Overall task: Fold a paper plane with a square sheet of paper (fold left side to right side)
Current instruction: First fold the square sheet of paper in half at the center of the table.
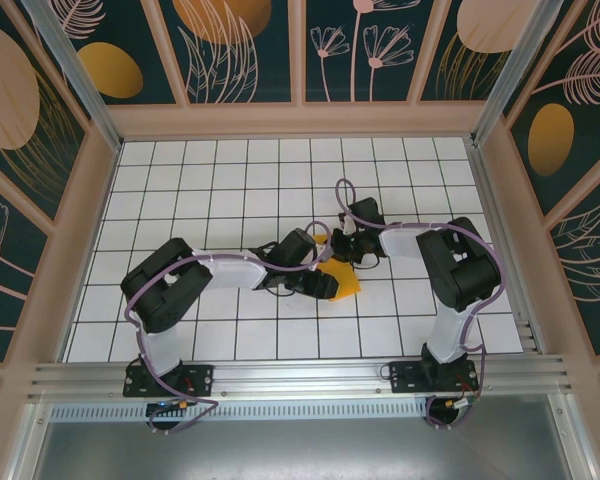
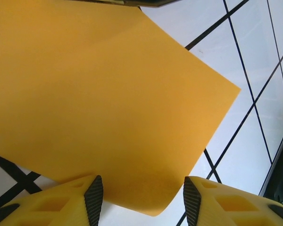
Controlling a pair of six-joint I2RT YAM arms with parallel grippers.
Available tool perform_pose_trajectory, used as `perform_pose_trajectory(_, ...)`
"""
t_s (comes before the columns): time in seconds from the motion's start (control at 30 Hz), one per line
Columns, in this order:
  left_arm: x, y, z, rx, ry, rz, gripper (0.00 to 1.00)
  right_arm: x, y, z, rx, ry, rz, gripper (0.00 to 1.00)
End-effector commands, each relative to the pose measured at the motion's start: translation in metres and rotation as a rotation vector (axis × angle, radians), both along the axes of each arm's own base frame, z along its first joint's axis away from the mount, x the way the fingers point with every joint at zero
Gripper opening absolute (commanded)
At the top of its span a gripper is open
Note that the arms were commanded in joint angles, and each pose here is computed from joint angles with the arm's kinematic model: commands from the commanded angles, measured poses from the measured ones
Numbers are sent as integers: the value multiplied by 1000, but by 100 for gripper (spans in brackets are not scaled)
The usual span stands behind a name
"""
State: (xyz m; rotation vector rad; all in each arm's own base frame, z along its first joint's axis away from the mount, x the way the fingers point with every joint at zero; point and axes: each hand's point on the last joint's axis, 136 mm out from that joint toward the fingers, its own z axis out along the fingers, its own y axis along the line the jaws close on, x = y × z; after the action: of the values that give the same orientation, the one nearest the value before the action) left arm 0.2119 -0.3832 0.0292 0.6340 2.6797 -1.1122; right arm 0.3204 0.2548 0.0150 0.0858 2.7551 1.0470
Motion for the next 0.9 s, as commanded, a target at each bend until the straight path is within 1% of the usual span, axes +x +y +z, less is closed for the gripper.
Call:
perform_pose_trajectory(0.0,-40,-5,-8,24,72,-93,51,-27,-18,-45,-132,125,-30,8)
perform_pose_trajectory(0.37,-50,-10,-6,14,74,-117,51,-28,-18,-46,-134,126,-30,8)
perform_pose_trajectory(0.5,-44,-5,0,30,19,-104,52,-28,-19,-46,-137,127,-32,8)
perform_pose_trajectory(0.63,-35,-1,12,28,-39,-63,54,-27,-18,-45,-129,125,-38,8)
perform_pose_trajectory(0.8,-23,13,12,45,-57,24,58,-27,-15,-43,-107,130,-46,8)
perform_pose_trajectory(0.87,-16,19,18,20,-64,65,58,-28,-17,-42,-106,132,-58,8)
